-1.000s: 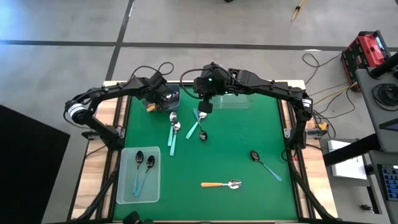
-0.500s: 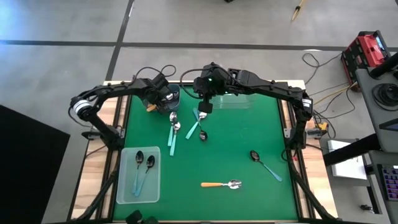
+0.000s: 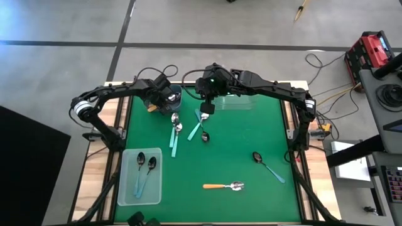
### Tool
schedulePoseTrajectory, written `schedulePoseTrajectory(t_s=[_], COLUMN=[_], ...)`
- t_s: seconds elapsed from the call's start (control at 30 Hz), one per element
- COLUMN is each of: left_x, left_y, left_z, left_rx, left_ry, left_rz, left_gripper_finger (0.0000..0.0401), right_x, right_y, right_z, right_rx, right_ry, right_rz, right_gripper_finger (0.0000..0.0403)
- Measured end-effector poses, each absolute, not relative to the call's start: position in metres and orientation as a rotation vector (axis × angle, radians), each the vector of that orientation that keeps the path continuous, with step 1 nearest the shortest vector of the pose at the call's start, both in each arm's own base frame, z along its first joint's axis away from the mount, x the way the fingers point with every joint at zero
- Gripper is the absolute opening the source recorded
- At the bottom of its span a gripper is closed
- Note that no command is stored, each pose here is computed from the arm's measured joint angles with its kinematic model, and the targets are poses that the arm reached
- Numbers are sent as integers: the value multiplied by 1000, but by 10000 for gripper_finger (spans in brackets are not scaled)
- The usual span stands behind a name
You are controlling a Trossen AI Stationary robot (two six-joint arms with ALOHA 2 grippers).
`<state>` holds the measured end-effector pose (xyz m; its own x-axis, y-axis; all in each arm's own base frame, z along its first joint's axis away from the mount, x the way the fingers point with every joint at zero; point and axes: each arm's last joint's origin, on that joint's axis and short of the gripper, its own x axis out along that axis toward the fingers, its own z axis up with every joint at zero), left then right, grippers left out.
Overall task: Sort silverware by color (type)
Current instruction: Put the yellow spoon into the gray bin, then put the dark blue spoon into the white bin
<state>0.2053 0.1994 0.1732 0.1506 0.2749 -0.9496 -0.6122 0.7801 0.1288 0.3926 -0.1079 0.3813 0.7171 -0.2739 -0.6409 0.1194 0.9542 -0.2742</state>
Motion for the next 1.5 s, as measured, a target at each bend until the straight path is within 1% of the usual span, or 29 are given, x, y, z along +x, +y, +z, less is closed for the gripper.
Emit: schedulePoseTrajectory(t_s=[0.07,0.13,0.37,0.6,0.7,0.93,1.37,1.5], left_x=[206,206,210,213,212,213,213,212], left_y=[200,200,204,209,209,209,209,207], left_z=[174,175,184,187,186,184,184,190], left_rx=[-318,-321,-310,-210,-156,-149,-164,-185], left_ry=[1267,1260,1223,1208,1232,1240,1235,1204], left_rz=[654,659,671,694,661,653,664,690], left_gripper_finger=[26,25,35,36,37,39,91,100], right_x=[393,393,392,391,391,391,391,390], right_y=[-108,-108,-108,-108,-108,-108,-107,-107], right_z=[381,381,381,379,379,379,379,377], right_rx=[-220,-220,-219,-217,-217,-217,-200,-167], right_ry=[741,742,748,765,765,766,769,785], right_rz=[-219,-219,-218,-215,-215,-215,-220,-229], right_gripper_finger=[9,9,9,9,9,9,9,9])
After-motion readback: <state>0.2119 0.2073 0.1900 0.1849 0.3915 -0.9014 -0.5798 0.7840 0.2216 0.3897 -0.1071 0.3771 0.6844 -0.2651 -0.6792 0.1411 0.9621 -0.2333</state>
